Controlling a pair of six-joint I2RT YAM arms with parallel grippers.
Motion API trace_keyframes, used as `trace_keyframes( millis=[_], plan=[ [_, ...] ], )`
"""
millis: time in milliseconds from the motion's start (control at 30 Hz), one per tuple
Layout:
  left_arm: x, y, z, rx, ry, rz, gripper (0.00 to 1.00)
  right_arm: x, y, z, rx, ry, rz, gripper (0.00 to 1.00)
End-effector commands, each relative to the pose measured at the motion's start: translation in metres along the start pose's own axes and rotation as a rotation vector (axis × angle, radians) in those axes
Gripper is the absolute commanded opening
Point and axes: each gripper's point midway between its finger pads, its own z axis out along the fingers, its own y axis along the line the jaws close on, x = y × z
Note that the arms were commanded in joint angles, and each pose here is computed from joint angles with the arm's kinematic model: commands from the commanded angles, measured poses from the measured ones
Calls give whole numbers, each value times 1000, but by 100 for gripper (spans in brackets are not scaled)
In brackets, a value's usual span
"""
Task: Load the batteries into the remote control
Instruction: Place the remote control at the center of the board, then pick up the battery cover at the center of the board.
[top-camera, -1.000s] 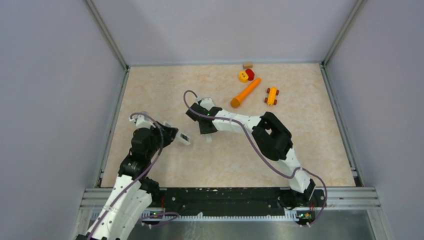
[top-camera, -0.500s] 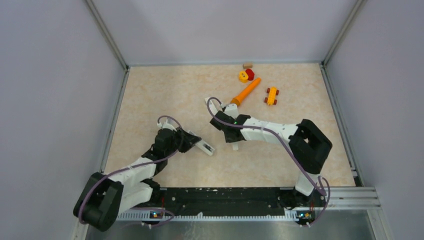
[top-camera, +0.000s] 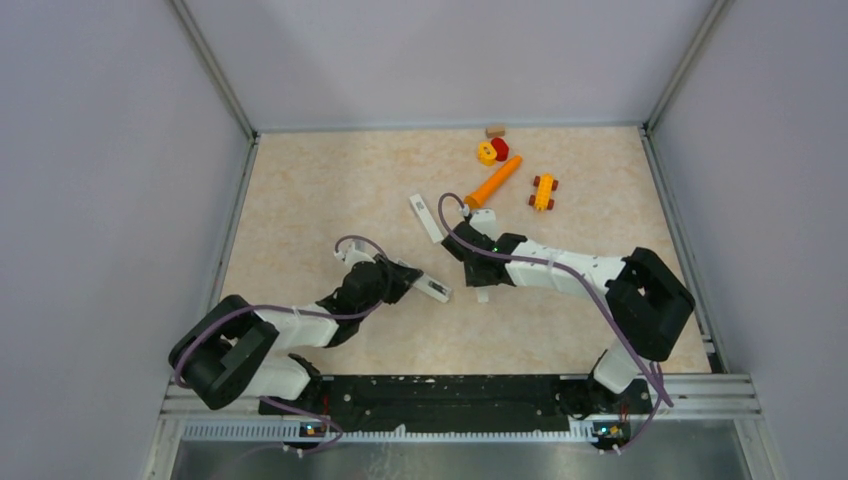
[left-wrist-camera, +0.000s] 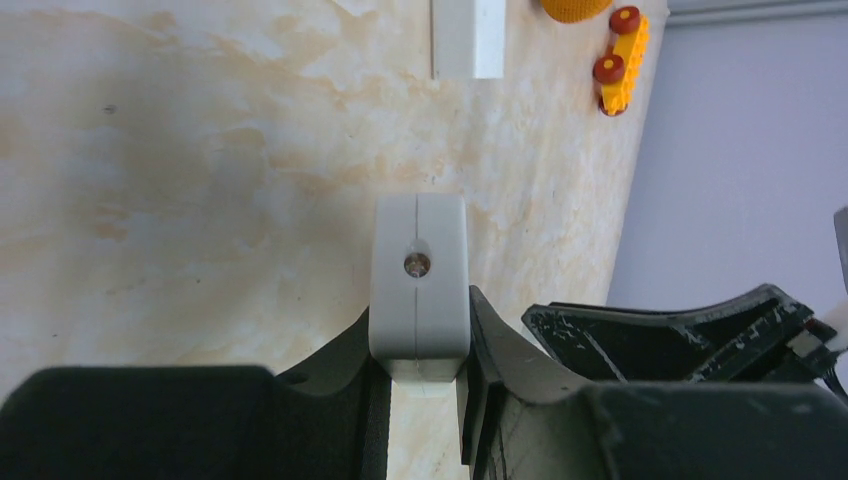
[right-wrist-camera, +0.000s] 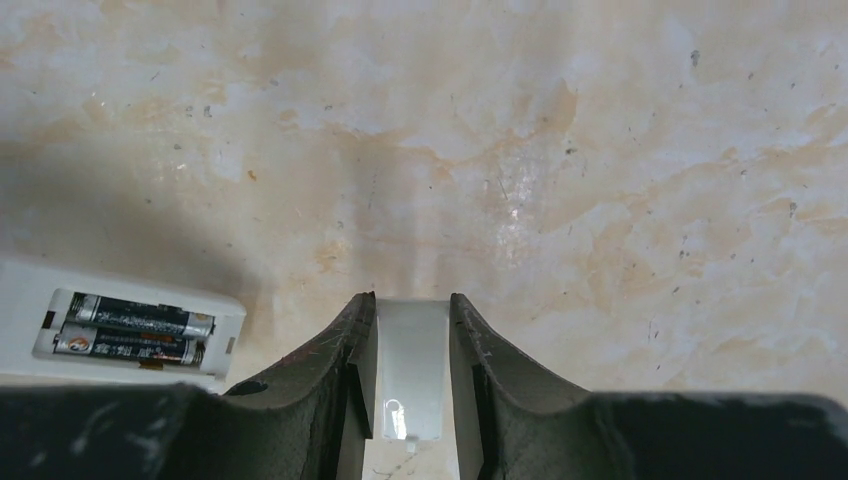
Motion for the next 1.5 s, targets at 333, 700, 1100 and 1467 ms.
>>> trace_keyframes(
  millis=[333, 700, 1100, 1467],
  plan=[
    [4, 42, -16, -179, -99, -125, 58, -20, 14, -5, -82, -58, 63, 30],
    [1, 55, -47, -208, -108, -93, 72, -20, 21, -3, -110, -51, 78, 30],
    [10, -69, -67, 282, 12, 354, 97, -43, 45, -31, -265, -50, 151, 31],
    [53, -103, -59, 431, 241, 379, 86, -70, 70, -70, -443, -72, 250, 31]
  ],
)
